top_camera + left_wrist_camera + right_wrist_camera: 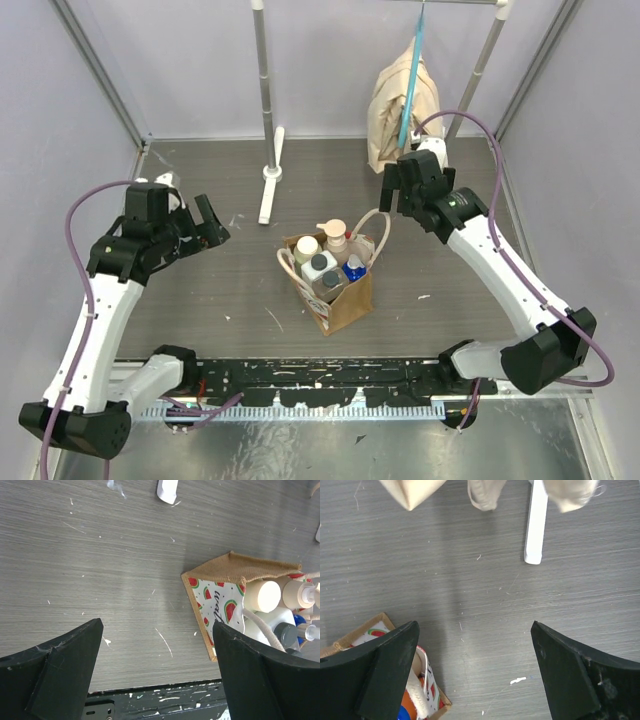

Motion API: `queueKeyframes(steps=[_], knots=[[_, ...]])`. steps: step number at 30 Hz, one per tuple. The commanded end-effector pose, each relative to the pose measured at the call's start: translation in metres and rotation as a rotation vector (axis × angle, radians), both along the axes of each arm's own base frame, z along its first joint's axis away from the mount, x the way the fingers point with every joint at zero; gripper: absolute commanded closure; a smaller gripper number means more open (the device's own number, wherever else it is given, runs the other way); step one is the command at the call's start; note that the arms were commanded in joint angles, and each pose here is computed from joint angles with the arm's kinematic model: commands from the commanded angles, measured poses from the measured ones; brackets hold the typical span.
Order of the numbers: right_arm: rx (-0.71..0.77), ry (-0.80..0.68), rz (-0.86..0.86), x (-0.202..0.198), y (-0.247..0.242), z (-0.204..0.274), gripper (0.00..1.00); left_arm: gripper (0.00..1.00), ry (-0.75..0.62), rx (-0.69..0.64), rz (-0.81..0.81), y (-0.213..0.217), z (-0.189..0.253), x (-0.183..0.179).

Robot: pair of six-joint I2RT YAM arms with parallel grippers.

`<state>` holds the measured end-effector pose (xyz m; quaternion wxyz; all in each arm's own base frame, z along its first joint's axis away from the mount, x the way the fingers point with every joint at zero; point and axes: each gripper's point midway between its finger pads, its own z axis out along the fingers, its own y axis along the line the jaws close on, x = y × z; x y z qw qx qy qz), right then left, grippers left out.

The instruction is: Take the personal care products out of the canvas bag

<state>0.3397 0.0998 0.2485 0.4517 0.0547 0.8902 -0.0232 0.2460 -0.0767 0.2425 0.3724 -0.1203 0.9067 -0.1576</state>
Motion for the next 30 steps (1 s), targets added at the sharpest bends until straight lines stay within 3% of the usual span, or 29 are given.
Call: queueKeyframes(steps=[1, 5, 9, 16, 22, 30], knots=[[0.019, 0.003, 0.059, -0.008, 0.001, 0.010, 0.00, 0.01, -0.011, -0.004, -0.048, -0.010, 0.006, 0.002], [0.037, 0.057, 0.137, -0.015, 0.010, -0.005, 0.00, 0.01, 0.000, 0.004, -0.064, -0.015, 0.003, 0.001], [0.182, -0.026, 0.294, -0.024, 0.041, 0.012, 0.00, 0.01, 0.006, 0.014, -0.067, -0.015, -0.001, -0.001], [0.339, -0.168, 0.615, -0.052, 0.099, 0.058, 0.14, 0.01, 0.036, 0.009, -0.070, -0.018, -0.013, -0.005], [0.238, -0.171, 0.712, -0.067, 0.139, 0.060, 0.16, 0.01, -0.019, -0.014, -0.056, -0.021, -0.003, -0.004], [0.146, -0.144, 0.704, -0.050, 0.155, 0.015, 0.16, 0.01, 0.032, -0.009, -0.078, -0.027, -0.009, -0.006]])
